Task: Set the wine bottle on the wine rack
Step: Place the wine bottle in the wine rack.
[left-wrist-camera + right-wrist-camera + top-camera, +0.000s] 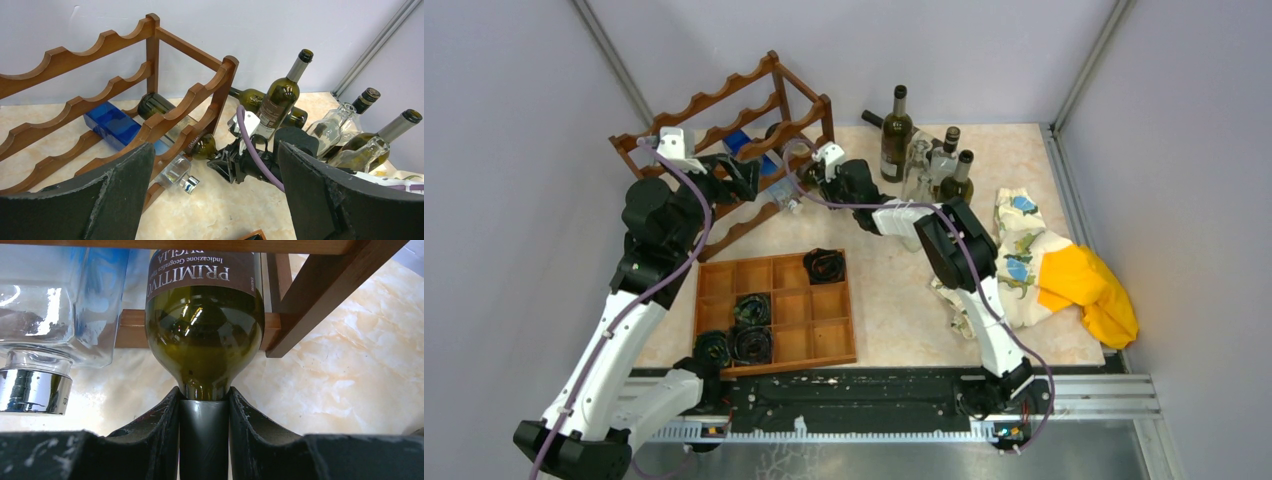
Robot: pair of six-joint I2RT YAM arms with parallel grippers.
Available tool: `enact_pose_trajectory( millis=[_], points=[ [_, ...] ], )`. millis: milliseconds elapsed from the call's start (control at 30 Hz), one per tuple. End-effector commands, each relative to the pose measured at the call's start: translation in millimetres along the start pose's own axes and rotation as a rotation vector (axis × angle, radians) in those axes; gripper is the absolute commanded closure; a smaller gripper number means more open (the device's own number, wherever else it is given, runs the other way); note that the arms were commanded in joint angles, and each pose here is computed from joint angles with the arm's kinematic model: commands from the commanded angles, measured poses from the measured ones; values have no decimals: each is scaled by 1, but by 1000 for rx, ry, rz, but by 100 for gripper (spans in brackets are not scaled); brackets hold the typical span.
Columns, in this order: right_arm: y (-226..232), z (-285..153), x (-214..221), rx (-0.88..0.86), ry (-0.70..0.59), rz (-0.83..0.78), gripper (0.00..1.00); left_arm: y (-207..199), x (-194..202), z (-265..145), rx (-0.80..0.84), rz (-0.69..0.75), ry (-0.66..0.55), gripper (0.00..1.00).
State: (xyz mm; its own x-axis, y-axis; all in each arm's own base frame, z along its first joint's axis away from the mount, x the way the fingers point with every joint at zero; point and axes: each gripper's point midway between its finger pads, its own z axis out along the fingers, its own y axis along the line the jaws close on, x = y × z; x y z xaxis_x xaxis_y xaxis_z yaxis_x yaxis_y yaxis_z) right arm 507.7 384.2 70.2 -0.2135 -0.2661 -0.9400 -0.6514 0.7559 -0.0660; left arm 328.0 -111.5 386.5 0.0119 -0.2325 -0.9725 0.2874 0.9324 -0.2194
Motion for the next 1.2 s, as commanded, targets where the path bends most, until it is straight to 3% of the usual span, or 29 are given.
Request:
enact_pose_trajectory(
  millis=[0, 1167],
  points=[
    [-3, 1, -113, 21, -317, -37, 100, -1, -16, -2, 4, 7, -39, 2],
    [-1, 30, -132, 10, -421, -14, 100, 2, -18, 10, -12, 47, -28, 2]
  ],
)
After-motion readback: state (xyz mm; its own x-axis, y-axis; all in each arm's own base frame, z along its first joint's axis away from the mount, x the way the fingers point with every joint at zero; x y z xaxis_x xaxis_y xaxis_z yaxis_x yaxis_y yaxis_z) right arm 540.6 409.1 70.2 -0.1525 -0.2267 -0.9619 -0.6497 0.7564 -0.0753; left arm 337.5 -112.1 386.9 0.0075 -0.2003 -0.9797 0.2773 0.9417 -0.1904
